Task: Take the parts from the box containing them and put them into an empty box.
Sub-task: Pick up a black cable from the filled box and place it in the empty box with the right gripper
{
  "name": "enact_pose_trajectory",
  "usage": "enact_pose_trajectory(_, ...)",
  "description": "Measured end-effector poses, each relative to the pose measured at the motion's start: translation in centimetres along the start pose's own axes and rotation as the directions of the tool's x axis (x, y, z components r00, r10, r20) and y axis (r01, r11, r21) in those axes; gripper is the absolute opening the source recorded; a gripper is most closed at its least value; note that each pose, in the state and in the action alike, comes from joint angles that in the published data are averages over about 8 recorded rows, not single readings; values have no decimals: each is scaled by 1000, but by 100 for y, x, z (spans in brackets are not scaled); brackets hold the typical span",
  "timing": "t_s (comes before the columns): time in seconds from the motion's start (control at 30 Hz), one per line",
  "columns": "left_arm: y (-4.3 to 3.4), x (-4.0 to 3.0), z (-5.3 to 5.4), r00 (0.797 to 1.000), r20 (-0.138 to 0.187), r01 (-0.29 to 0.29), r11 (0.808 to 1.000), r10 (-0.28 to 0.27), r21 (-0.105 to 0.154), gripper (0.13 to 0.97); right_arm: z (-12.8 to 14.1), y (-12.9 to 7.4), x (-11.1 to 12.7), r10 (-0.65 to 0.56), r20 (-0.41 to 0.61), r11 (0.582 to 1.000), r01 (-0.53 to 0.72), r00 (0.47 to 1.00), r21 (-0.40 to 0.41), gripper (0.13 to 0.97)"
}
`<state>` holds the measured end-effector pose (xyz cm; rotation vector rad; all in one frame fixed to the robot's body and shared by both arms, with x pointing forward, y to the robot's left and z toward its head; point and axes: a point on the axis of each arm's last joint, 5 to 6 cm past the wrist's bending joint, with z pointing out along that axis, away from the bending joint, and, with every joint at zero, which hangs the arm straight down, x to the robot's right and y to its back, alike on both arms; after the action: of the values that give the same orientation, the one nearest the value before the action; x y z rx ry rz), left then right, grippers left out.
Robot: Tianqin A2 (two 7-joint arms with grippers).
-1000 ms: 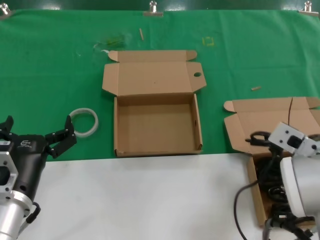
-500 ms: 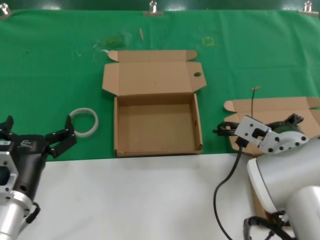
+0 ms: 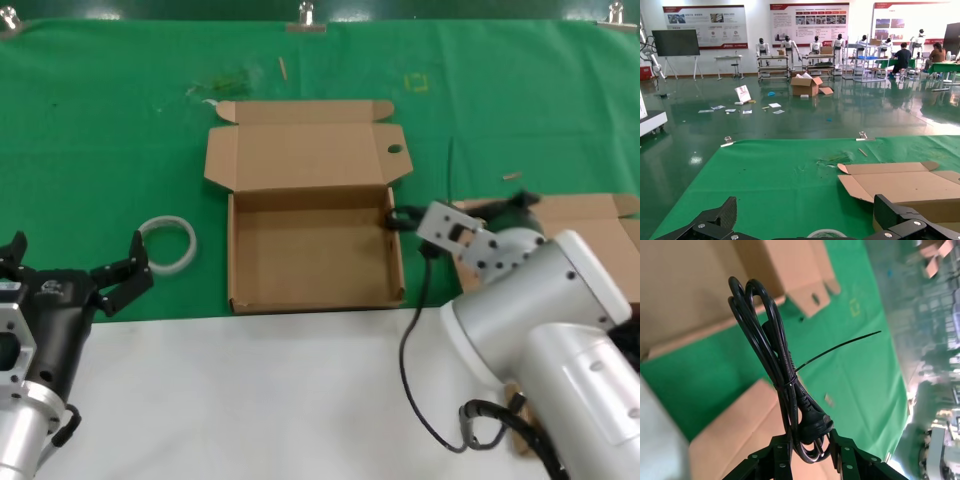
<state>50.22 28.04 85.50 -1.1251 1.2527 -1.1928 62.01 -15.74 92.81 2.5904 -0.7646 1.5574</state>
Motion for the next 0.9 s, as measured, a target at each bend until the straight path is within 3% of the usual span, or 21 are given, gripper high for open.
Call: enact_pose_trajectory(0.9,0,0,0,1000,0,0,1000,0,0,965,60,-478,-367,97,-9,972,-93,995,214,286)
